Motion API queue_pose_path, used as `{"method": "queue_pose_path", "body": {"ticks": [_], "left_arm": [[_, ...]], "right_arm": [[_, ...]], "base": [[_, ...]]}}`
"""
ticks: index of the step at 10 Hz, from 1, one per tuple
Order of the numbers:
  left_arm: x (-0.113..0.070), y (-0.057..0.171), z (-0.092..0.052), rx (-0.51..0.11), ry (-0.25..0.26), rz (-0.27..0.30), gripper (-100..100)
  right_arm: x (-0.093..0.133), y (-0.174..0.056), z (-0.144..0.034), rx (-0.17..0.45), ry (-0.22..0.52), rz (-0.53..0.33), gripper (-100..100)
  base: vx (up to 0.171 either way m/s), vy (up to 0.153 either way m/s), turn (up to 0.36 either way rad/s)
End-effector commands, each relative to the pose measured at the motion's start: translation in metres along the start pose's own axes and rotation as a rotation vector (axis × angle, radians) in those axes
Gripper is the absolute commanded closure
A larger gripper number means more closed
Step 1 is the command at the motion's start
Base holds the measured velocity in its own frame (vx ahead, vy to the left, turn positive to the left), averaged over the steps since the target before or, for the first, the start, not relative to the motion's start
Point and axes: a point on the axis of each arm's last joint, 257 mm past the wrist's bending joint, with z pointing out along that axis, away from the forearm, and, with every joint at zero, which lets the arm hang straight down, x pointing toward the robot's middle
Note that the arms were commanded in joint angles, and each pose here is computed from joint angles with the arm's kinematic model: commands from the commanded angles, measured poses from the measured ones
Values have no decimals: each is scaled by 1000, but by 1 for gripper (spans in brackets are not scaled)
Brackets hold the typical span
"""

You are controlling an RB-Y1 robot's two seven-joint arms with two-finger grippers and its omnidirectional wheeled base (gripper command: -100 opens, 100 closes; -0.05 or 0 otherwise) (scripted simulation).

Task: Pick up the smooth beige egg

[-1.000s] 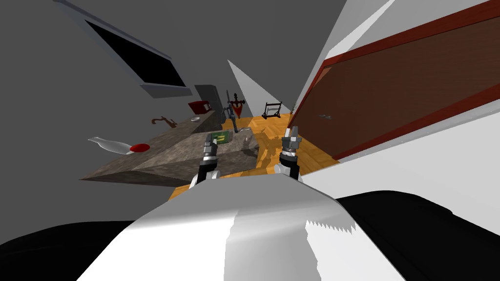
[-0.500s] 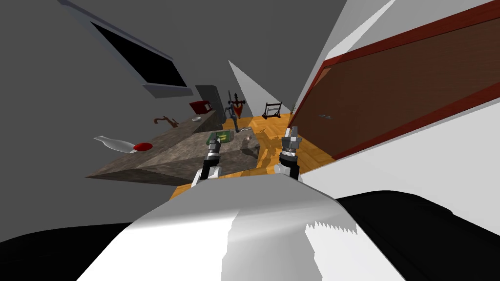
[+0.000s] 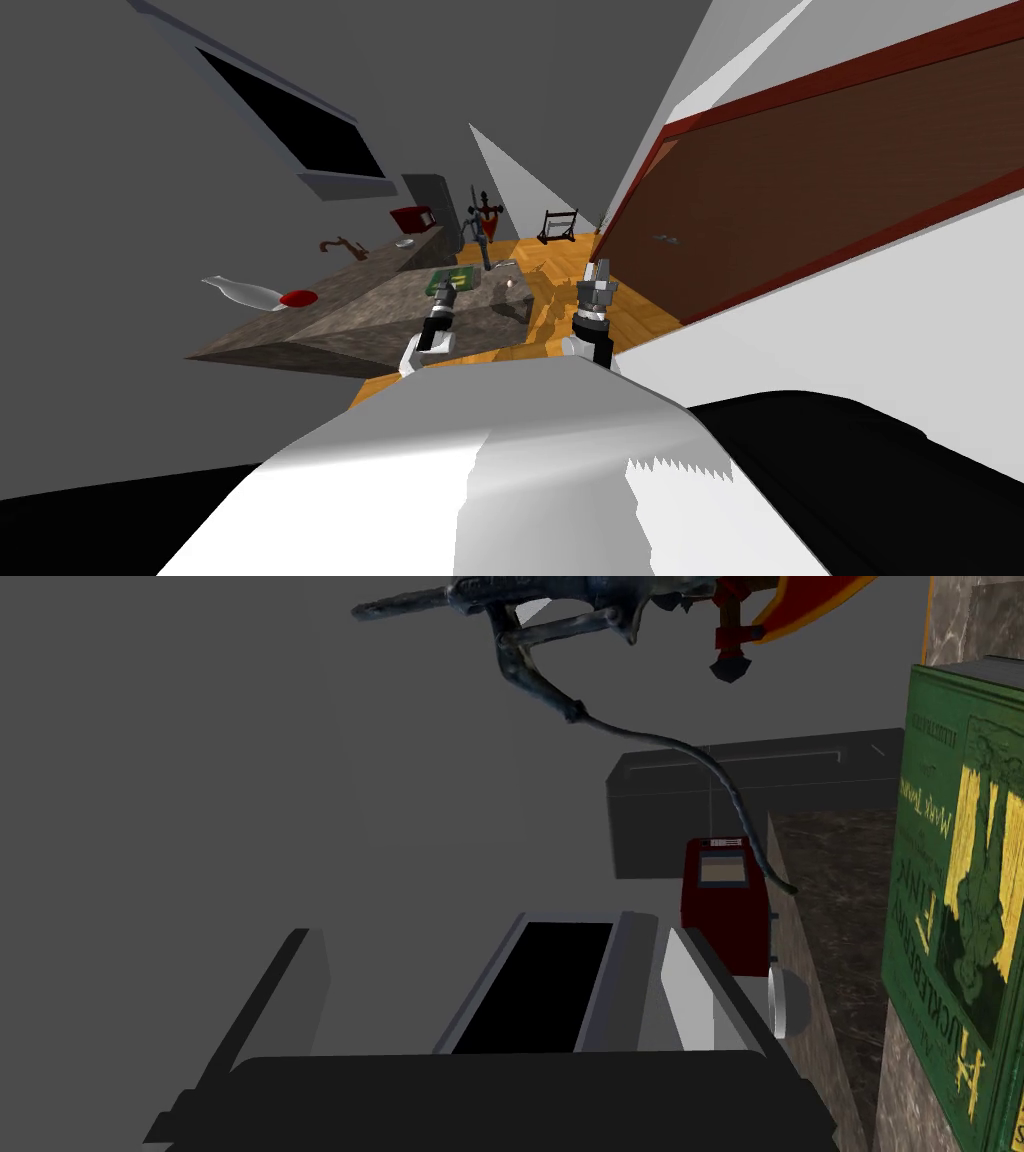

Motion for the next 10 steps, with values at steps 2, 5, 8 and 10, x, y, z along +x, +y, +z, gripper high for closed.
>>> {"method": "queue_pose_path", "body": {"ticks": [2,5,8,10], "left_arm": [[2,16,15,-37,11,-11,-100],[6,46,36,-114,23,-31,-100],[8,65,58,-174,28,-54,-100],[12,83,72,-223,34,-67,-100]], "right_arm": [[0,0,0,0,0,0,0],[0,0,0,0,0,0,0],[0,0,0,0,0,0,0],[0,0,0,0,0,0,0]], "base": [[-15,10,9],[-19,5,10],[-18,-2,14],[-13,-10,14]]}}
